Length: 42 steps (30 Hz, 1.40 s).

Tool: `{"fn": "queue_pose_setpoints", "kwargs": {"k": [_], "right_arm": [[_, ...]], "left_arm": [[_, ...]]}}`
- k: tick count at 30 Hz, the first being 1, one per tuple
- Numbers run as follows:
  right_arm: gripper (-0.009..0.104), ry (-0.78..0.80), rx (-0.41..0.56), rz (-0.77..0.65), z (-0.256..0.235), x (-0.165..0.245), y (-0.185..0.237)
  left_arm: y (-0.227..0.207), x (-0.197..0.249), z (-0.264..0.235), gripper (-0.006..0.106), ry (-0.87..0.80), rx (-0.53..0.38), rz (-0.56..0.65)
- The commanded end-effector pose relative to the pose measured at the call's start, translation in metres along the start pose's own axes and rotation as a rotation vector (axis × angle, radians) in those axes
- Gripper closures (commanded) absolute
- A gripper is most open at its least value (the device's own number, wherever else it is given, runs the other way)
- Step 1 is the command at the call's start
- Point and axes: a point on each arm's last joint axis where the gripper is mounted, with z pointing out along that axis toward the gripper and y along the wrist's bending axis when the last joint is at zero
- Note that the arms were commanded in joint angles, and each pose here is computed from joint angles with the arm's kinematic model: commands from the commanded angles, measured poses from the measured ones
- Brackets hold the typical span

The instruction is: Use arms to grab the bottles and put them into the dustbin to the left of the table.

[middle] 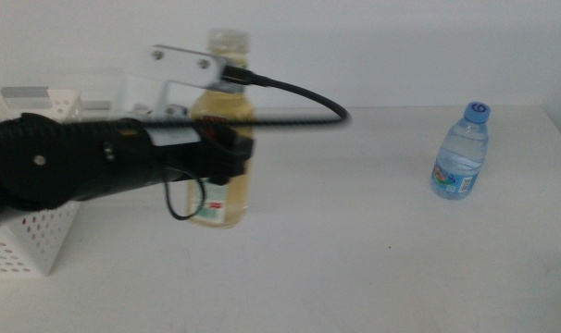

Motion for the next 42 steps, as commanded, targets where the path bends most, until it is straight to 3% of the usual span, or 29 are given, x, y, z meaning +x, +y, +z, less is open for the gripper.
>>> {"fn": "queue_pose_setpoints", "kwargs": {"k": [1,10,20,30,42], "right_arm": [[0.025,-0.107,0.029,-0.011,-0.003,-0.010,-0.002],[0.025,-0.107,0.029,-0.011,-0.003,-0.010,-0.002],[0.025,-0.107,0.029,-0.011,-0.003,-0.010,-0.002],[0.025,-0.107,0.029,-0.011,-0.003,-0.010,-0.002],[0.025,-0.107,0.029,-0.011,-0.003,-0.010,-0.002]], "left_arm": [[0.017,-0.027,-0.019,0.106,-0.138,-0.073,-0.078],[0.080,-0.045,-0.055,0.106,0.114,-0.270,-0.192],[0.153,-0.104,-0.104,0.106,0.162,-0.456,-0.262],[0.214,-0.109,-0.099,0.106,0.373,-0.498,-0.296],[0.268,-0.065,-0.050,0.106,0.601,-0.498,-0.307]]}}
